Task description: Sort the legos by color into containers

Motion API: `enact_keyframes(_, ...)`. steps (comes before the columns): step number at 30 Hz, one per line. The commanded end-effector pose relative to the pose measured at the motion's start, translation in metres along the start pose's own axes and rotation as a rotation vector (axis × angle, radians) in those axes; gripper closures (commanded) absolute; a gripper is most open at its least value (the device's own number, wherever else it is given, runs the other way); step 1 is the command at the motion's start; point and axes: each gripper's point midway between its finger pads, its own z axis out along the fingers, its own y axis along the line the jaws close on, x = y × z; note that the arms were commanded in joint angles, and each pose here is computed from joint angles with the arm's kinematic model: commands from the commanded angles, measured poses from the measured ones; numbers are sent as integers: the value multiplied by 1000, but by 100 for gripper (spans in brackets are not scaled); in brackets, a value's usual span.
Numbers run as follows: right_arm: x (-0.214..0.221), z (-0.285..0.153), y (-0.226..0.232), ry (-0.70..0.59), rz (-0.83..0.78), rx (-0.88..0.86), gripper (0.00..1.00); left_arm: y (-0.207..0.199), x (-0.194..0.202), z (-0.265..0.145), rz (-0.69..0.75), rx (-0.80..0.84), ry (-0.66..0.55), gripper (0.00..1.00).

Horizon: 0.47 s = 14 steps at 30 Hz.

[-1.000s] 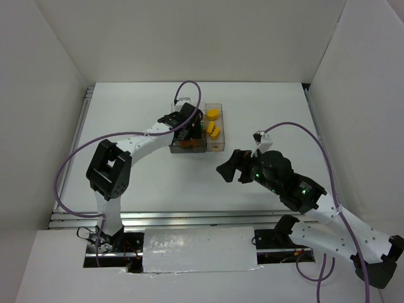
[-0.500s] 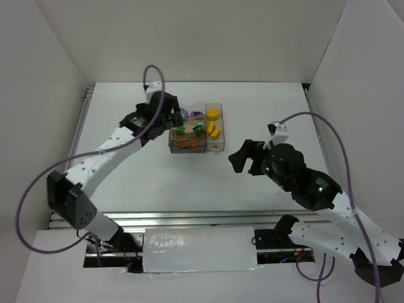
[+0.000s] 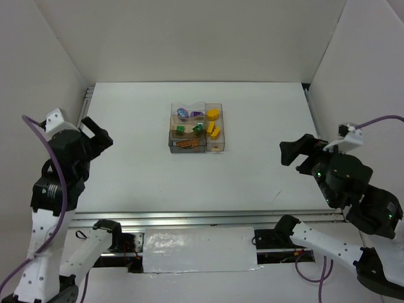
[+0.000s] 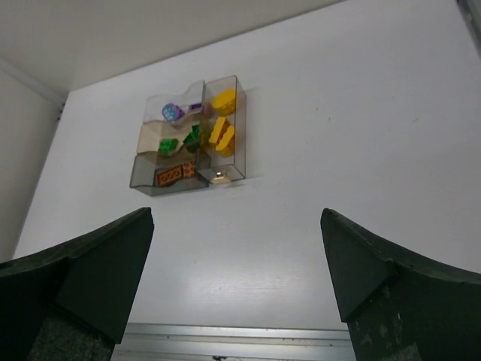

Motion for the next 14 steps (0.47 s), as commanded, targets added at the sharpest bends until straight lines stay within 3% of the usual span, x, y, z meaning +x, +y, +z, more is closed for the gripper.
enact_keyframes(1,-26,-25,-30,-79,12,48,0,9,20,-14,109,74,19,0)
enact_keyframes(3,-27,-31,-28,-90,25,-1,0,9,26,-26,141,156,-7,1)
enact_keyframes(7,-19,-40,-23,-103,41,-111,0,29,46,-22,143,102,1,1)
enact_keyframes(14,-11,-33,-20,-73,22,-99,0,22,47,-17,162,106,23,0)
